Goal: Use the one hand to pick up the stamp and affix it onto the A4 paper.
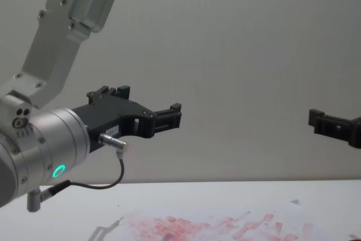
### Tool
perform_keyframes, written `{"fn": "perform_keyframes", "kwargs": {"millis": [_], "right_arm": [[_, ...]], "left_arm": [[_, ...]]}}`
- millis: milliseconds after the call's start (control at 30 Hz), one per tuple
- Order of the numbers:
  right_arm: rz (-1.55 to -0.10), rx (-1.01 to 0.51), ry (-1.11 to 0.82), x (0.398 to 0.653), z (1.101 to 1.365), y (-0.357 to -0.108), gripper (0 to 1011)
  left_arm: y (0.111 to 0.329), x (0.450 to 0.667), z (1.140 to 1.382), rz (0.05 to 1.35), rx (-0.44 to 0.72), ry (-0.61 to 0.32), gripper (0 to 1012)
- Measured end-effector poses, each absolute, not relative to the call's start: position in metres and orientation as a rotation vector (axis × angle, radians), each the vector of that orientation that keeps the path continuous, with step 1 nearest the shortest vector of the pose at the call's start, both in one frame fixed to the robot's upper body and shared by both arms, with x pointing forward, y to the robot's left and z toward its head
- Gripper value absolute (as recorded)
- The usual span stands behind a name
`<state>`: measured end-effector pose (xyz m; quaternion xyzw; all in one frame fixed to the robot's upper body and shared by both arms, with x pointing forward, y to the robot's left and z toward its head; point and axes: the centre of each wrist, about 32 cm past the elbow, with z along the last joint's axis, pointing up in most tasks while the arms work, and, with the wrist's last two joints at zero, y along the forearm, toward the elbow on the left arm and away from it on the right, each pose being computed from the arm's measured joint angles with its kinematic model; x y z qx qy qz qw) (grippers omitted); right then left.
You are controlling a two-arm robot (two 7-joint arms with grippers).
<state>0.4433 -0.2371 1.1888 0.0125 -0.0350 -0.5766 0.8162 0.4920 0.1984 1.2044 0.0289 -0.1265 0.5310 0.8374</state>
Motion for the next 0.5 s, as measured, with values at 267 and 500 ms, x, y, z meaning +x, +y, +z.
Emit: {"fn": "perform_keyframes", "kwargs": {"millis": [267,500], "right_arm": [[-1.23,0.026,-0.075,0.4433,1.1888,-0.2371,1001],[-1.229,0.026,-0.075,0.4433,1.1887,-0.2371,1001]], "left_arm": [[0.1984,0.492,1.2044,1.124,0.061,-0.268,1001],[0.1984,0.492,1.2044,1.124,0.061,-0.268,1001]]}}
